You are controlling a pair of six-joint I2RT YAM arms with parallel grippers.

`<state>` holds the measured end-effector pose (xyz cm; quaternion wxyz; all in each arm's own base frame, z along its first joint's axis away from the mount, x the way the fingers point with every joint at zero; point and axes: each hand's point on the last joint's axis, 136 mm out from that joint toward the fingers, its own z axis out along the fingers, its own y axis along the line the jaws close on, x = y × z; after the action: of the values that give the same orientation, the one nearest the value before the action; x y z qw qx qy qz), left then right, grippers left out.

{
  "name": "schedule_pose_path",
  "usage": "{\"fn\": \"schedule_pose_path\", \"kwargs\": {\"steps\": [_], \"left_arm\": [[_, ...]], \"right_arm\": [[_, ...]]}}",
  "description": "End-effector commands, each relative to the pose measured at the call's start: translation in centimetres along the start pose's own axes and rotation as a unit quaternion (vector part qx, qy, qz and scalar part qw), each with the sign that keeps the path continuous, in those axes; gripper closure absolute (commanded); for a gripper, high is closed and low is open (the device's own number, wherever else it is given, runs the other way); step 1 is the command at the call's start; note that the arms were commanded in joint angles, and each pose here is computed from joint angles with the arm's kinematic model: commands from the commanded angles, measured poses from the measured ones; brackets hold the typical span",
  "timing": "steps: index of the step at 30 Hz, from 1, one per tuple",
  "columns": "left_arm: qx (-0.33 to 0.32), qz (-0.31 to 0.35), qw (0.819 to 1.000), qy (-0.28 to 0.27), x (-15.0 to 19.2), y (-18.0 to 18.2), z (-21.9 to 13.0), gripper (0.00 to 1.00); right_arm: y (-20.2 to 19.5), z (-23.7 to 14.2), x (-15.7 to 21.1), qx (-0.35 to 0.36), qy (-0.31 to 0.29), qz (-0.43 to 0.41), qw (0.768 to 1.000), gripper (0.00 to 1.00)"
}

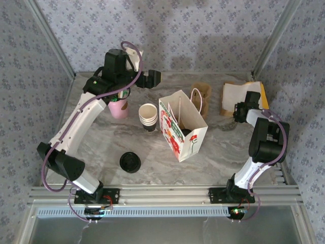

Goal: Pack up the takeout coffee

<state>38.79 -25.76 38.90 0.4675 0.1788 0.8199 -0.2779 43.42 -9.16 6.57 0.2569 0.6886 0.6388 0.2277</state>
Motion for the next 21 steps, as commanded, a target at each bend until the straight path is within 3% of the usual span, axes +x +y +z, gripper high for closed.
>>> {"fn": "schedule_pose_path", "kwargs": {"steps": [1,7,13,21], "left_arm": [[0.015,0.003,0.999,-0.028,-1.8,-0.6,-0.7,0.00],[0.016,0.003,0.999,-0.028,-1.7,-0.7,-0.8,0.00],[0.015,0.004,0.999,-0.030,-1.8,-0.7,-0.9,0.00],[0.015,0.003,0.999,-0.034,-2.0,-0.7,-1.2,0.00]], "right_arm": [[1.4,-0.1,-0.3,-0.016,0.000,-0.001,1.000,0.78],[1.9,-0.3,-0.2,-0.023,0.004,-0.005,1.000,0.88],[2.4,-1.1,-0.2,-0.030,0.011,-0.005,0.999,0.89],[3.4,-3.0,0.0,-0.040,0.018,-0.001,0.999,1.00]]}}
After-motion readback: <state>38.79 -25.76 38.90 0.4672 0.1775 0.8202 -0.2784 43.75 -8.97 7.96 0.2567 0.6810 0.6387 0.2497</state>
